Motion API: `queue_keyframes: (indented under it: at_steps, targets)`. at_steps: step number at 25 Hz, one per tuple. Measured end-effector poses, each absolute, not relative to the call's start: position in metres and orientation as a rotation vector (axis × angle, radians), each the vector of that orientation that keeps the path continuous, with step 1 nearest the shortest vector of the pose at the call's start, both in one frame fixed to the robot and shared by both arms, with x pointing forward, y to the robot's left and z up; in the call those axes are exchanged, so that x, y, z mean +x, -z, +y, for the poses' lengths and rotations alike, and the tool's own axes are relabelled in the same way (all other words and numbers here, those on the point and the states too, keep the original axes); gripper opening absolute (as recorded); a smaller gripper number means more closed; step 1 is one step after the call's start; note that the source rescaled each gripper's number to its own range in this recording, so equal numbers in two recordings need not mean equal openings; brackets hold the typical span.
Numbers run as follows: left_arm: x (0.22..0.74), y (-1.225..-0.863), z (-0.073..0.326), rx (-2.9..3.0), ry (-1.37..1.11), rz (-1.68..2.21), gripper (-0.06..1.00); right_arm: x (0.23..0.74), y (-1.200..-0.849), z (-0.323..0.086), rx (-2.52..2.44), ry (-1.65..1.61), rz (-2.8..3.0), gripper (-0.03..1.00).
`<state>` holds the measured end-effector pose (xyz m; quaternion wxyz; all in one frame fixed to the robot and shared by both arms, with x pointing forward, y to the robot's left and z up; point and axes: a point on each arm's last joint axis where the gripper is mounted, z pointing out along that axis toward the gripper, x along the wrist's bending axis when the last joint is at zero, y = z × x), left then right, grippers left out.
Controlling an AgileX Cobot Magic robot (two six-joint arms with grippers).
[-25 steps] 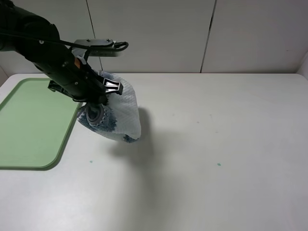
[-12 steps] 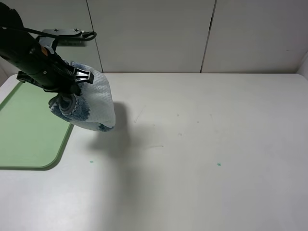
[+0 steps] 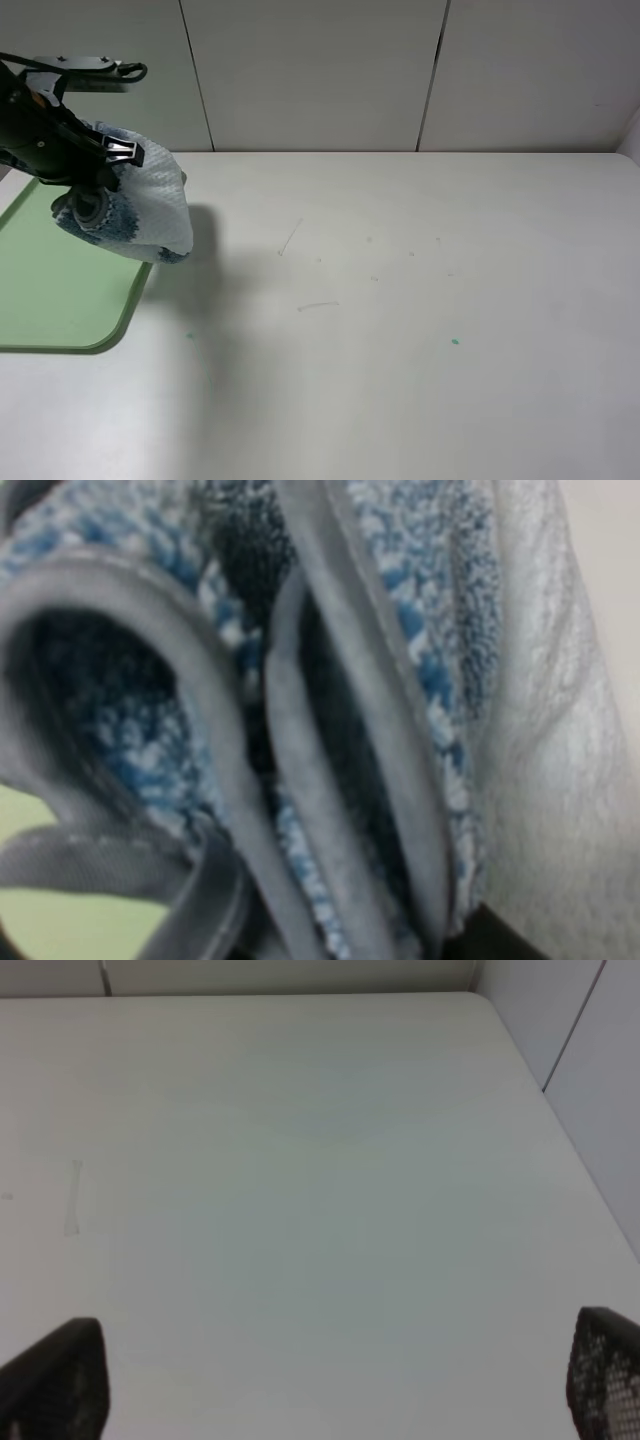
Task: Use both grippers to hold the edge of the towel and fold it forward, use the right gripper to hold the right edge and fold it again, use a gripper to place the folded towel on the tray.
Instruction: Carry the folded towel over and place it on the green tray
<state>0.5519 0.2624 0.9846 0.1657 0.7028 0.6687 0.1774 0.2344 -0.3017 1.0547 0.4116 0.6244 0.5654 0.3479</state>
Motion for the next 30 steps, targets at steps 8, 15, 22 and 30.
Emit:
queue_keyframes:
  at_steps: [8,15,22,30]
  targets:
    - [0.544,-0.966,0.299,1.931,-0.553,1.969,0.15,0.234,-1.055,-0.302,1.571,-0.875,1.423,1.00]
    - [0.539,-0.954,0.323,1.831,-0.631,1.972,0.15,0.234,-1.055,-0.302,1.571,-0.875,1.423,1.00]
    - [0.536,-0.949,0.337,1.745,-0.693,1.964,0.15,0.234,-1.055,-0.302,1.571,-0.875,1.423,1.00]
    - [0.533,-0.945,0.338,1.740,-0.693,1.968,0.15,0.234,-1.055,-0.302,1.571,-0.875,1.423,1.00]
